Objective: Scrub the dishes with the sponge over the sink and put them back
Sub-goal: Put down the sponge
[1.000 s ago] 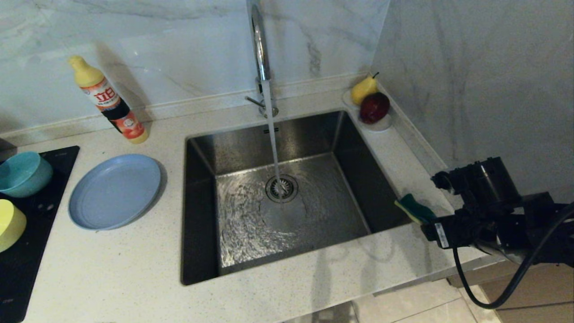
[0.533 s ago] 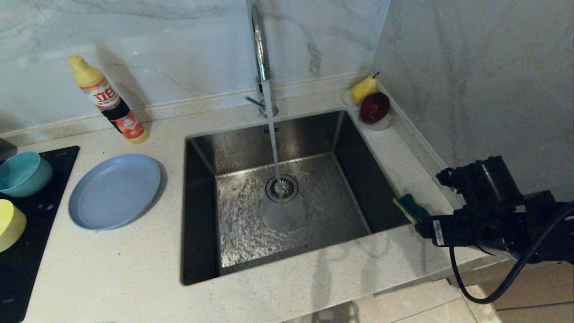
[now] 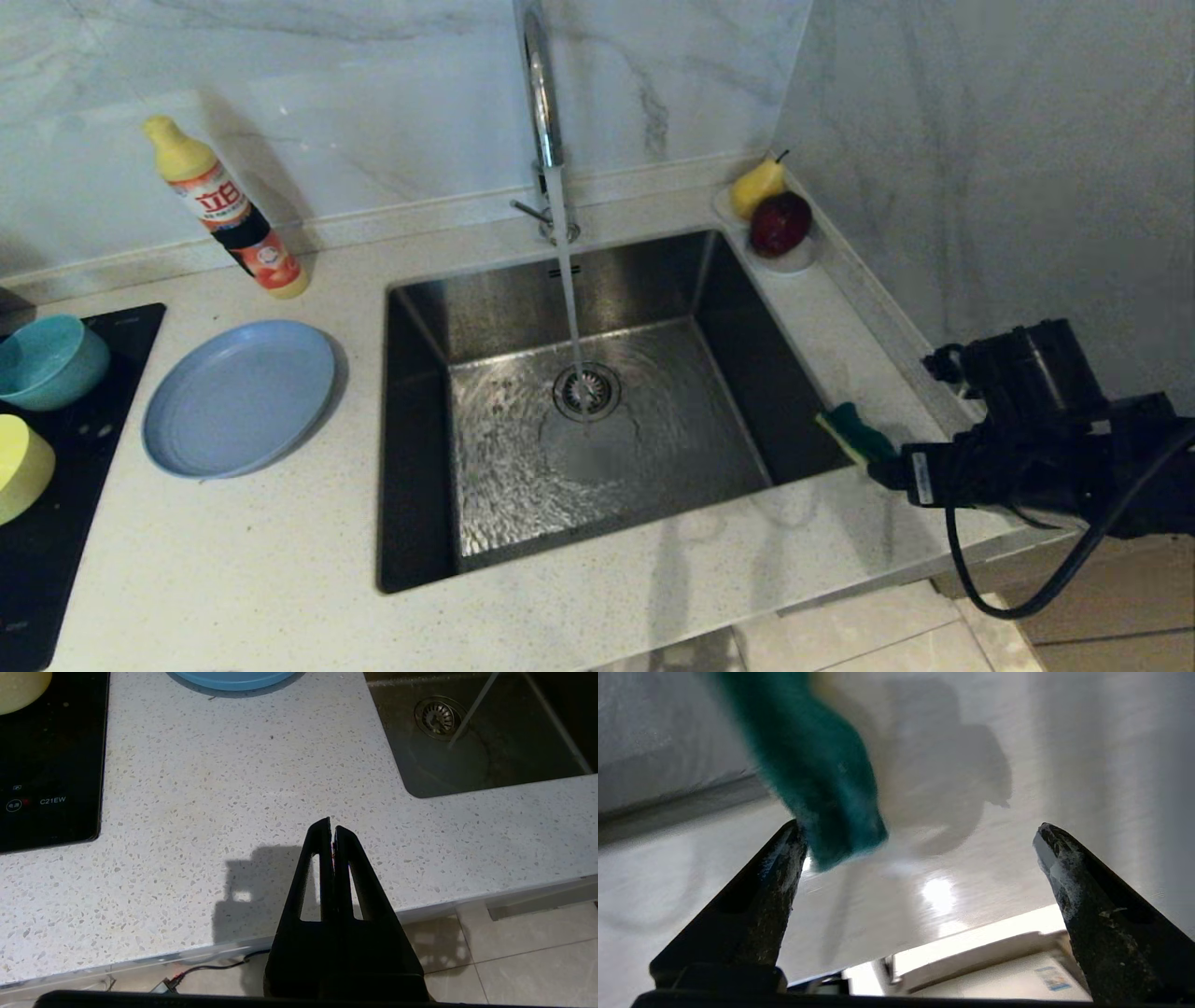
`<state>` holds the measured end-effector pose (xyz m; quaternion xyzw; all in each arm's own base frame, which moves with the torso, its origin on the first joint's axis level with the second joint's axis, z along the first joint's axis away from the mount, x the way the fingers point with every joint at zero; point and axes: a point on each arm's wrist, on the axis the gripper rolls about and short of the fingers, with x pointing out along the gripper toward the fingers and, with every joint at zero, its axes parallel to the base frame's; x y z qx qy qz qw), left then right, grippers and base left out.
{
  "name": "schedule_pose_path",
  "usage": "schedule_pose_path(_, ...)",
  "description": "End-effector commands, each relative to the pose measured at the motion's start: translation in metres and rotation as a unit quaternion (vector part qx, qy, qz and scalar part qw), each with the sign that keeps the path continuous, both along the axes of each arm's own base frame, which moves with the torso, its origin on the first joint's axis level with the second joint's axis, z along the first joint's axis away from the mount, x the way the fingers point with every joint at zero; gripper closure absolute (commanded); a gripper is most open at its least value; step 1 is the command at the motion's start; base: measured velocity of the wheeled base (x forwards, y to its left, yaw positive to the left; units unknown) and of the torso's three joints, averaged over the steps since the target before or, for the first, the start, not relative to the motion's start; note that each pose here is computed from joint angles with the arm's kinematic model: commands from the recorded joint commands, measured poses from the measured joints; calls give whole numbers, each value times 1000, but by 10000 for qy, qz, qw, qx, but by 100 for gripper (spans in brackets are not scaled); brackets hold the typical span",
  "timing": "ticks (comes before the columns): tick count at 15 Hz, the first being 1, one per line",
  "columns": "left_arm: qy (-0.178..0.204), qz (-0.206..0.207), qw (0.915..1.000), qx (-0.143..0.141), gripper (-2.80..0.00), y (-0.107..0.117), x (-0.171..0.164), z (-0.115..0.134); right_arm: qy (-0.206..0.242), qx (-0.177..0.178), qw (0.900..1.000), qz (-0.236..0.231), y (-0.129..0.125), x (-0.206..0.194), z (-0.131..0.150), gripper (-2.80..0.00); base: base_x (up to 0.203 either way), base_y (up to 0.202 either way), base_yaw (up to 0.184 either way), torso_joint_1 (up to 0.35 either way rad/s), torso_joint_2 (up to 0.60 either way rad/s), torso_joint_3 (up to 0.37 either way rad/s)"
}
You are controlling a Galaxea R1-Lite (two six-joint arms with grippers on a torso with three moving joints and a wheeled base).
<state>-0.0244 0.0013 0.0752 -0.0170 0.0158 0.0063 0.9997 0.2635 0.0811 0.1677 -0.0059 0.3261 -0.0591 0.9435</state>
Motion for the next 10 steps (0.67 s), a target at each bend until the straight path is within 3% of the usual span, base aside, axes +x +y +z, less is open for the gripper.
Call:
schedule_pose_path(1, 4, 1, 10000, -2, 0, 0, 0, 0, -37, -257, 9996, -76, -4, 2, 1, -280, 0, 0, 0, 0, 0, 0)
schedule_pose_path(3, 9, 1, 10000, -2, 0, 0, 0, 0, -82, -480, 9985, -260, -5, 2, 1, -280, 0, 0, 0, 0, 0, 0)
schedule_pose_path(10, 9, 1, 10000, -2, 0, 0, 0, 0, -277, -287, 9991, 117, 6, -8, 18, -280, 0, 0, 0, 0, 0, 0)
